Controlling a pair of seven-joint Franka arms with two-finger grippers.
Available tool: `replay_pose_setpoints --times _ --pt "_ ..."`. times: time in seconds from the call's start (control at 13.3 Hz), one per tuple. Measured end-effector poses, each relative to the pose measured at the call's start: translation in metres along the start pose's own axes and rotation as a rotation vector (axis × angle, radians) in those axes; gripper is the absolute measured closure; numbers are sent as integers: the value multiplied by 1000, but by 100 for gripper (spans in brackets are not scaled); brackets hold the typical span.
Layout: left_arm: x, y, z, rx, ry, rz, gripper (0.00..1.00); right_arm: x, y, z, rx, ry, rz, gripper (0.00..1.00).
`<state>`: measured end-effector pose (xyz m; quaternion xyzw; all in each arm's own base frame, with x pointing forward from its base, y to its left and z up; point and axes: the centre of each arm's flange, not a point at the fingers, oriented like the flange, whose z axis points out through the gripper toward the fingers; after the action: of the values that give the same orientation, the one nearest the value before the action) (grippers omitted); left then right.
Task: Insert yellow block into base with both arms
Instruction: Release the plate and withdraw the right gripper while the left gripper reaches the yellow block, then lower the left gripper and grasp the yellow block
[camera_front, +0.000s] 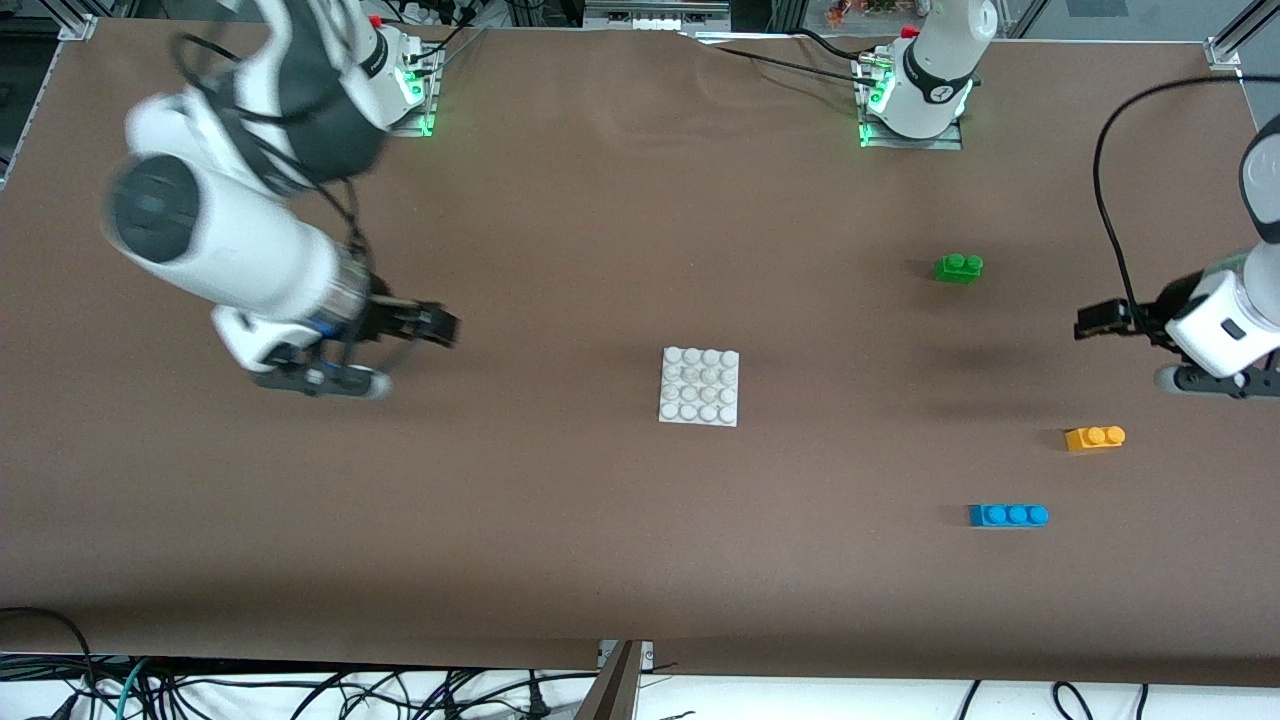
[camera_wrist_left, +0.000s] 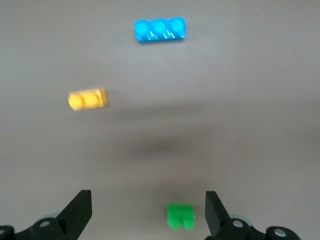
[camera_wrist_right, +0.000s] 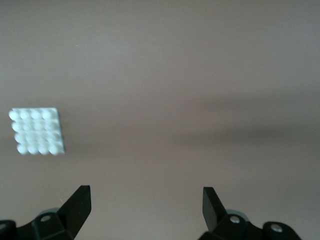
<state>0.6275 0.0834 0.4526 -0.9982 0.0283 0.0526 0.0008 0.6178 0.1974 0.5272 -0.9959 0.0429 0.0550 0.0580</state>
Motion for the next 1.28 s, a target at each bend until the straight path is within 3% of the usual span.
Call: replay_pose_setpoints --times 0.23,0.53,0.98,1.2,1.28 --pt "19 -45 51 -8 28 -36 0 -45 86 -46 -14 14 -60 1" --pt "29 -101 115 -9 51 -96 0 -97 126 -74 -94 -4 -117 1" --pt "48 -118 187 2 104 -103 3 -103 127 -79 -128 -19 -122 1" --pt "48 -118 200 -2 96 -105 3 -102 126 -87 -125 -2 -123 1" --pt "48 -118 204 -3 92 -105 7 -101 125 -89 -125 1 -124 1"
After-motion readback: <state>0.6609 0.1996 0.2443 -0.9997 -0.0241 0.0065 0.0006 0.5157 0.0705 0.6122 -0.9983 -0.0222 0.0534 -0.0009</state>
